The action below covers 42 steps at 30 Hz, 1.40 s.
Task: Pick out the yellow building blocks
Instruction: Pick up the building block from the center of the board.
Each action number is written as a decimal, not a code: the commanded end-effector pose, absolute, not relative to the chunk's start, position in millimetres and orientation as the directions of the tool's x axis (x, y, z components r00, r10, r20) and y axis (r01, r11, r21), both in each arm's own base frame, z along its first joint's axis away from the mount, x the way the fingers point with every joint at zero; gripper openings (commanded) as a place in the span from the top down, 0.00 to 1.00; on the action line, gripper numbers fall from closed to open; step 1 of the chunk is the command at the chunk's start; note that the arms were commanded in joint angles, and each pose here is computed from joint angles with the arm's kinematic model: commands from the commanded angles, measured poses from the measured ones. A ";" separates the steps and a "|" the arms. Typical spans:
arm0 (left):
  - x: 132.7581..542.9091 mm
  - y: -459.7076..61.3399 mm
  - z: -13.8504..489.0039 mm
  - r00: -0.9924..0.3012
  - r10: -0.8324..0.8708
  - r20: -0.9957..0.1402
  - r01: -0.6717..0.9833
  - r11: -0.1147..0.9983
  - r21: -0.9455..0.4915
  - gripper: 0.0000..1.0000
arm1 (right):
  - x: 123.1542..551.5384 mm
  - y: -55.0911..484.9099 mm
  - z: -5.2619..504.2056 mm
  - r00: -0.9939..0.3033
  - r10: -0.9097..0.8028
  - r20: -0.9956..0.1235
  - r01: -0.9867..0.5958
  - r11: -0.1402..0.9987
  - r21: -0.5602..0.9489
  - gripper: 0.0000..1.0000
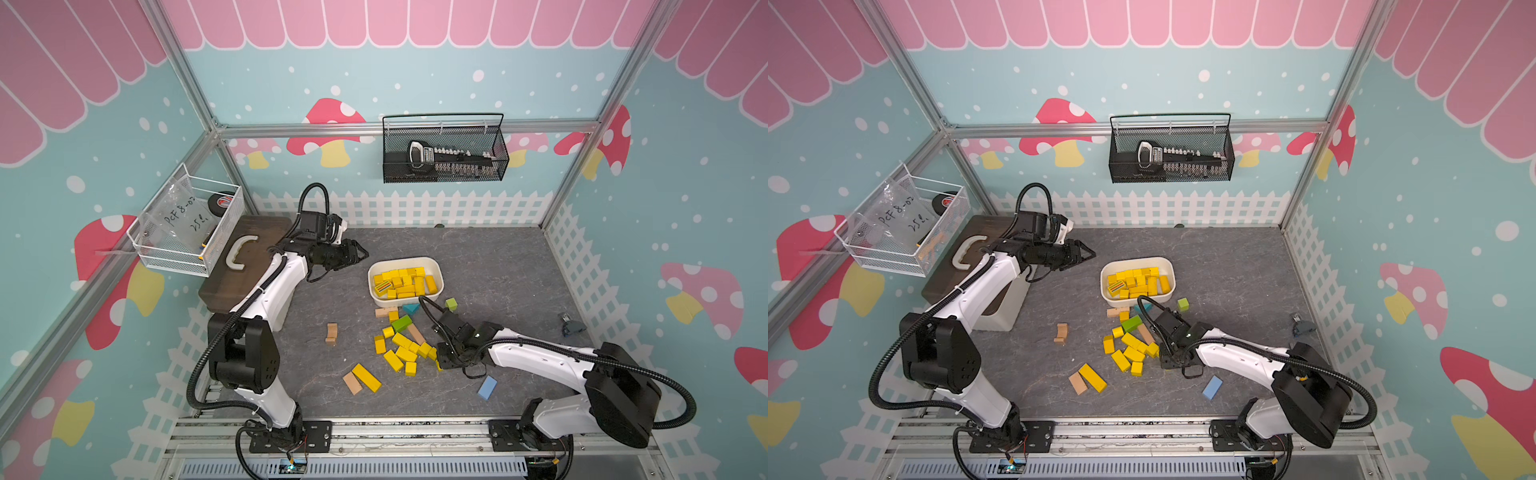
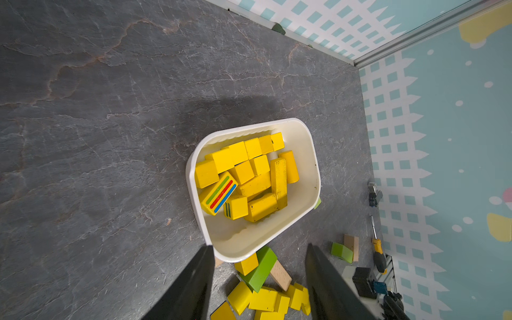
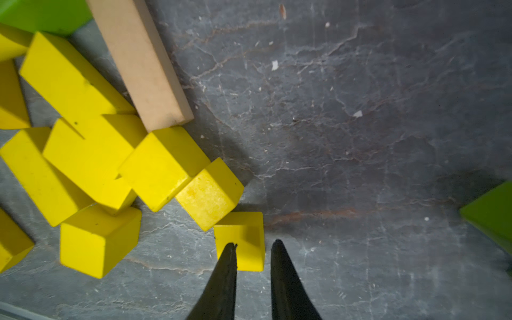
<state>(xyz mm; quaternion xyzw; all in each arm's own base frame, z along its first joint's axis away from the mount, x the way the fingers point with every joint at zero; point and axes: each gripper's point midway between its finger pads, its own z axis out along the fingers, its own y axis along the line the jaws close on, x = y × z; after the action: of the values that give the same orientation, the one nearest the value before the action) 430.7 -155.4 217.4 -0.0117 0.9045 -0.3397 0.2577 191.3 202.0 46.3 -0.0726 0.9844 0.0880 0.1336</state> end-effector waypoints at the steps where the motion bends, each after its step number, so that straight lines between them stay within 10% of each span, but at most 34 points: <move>1: 431.1 -154.8 213.2 -0.871 -0.201 -0.449 0.151 0.760 -0.632 0.43 | 192.7 200.7 49.4 -0.954 -0.110 -0.279 -0.157 0.975 0.154 0.76; 9: 430.8 -155.6 215.3 -0.870 -0.201 -0.450 0.154 0.757 -0.636 0.43 | 186.0 207.0 33.2 -0.968 -0.142 -0.208 -0.175 0.973 0.150 0.62; 42: 430.0 -156.8 213.7 -0.875 -0.200 -0.442 0.152 0.751 -0.642 0.43 | 219.1 216.5 72.5 -0.939 -0.171 -0.297 -0.217 0.967 0.130 0.69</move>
<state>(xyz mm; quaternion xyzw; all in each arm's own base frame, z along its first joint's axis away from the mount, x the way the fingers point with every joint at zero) 430.6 -157.0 218.8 -0.0109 0.9025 -0.3452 0.2572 196.6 210.4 41.3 -0.0934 0.9877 0.0728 0.1021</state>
